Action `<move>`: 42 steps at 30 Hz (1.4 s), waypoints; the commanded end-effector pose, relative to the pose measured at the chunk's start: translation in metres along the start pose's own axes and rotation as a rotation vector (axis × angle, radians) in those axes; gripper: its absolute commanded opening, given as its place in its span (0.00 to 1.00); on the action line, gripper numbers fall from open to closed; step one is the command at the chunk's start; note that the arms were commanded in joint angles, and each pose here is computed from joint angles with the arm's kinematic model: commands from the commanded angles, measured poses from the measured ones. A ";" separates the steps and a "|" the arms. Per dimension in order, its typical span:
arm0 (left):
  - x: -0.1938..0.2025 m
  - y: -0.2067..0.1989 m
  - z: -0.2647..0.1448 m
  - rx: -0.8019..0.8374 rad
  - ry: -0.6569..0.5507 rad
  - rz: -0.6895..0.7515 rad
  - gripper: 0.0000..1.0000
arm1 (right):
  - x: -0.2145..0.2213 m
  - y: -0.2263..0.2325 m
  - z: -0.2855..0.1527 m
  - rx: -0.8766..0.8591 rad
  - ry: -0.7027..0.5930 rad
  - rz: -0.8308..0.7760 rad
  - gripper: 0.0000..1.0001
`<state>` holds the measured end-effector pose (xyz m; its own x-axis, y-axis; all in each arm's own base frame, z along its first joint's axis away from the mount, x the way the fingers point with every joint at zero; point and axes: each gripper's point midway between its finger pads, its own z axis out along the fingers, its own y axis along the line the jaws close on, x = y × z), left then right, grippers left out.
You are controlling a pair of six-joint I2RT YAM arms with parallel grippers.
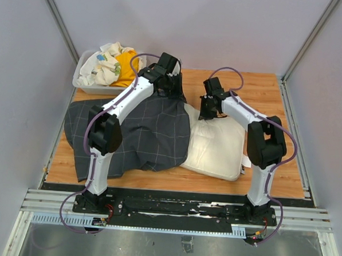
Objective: Put the pillow into the pillowcase
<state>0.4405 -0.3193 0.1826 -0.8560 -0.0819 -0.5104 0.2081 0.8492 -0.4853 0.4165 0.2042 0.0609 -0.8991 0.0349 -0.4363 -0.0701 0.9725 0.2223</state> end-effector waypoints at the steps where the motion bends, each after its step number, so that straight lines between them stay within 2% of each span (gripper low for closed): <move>1: -0.020 -0.025 -0.027 0.082 -0.067 0.026 0.00 | 0.017 -0.004 -0.037 0.042 -0.005 -0.044 0.01; 9: -0.036 -0.034 -0.039 0.112 -0.095 0.020 0.00 | -0.046 0.029 -0.155 -0.094 -0.353 -0.087 0.01; 12: -0.038 -0.038 -0.041 0.126 -0.100 0.016 0.00 | -0.052 0.034 -0.165 -0.102 -0.373 -0.106 0.01; 15: -0.038 -0.037 -0.041 0.124 -0.100 0.016 0.00 | -0.044 0.030 -0.151 -0.090 -0.330 -0.109 0.01; 16: -0.037 -0.036 -0.041 0.120 -0.099 0.017 0.00 | -0.039 0.028 -0.143 -0.080 -0.307 -0.109 0.07; 17: -0.036 -0.035 -0.041 0.114 -0.096 0.017 0.00 | -0.034 0.024 -0.136 -0.067 -0.283 -0.106 0.19; 21: -0.029 -0.029 -0.039 0.100 -0.092 0.014 0.00 | -0.013 0.010 -0.110 -0.019 -0.185 -0.085 0.55; 25: -0.024 -0.022 -0.035 0.083 -0.083 0.012 0.00 | 0.002 0.002 -0.096 0.020 -0.122 -0.058 0.74; 36: -0.022 -0.016 -0.033 0.077 -0.075 0.012 0.00 | 0.025 -0.017 -0.032 0.119 0.039 -0.041 0.84; 40: -0.021 -0.015 -0.034 0.072 -0.075 0.013 0.00 | 0.031 -0.020 -0.004 0.120 0.088 -0.036 0.83; 42: -0.022 -0.014 -0.034 0.069 -0.076 0.014 0.00 | 0.038 -0.020 0.011 0.110 0.117 -0.031 0.76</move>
<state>0.4408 -0.3113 0.1873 -0.8567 -0.0987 -0.5063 0.1988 0.8425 -0.5006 0.3877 0.1905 0.0648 -0.9159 -0.0288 -0.4004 -0.0846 0.9889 0.1223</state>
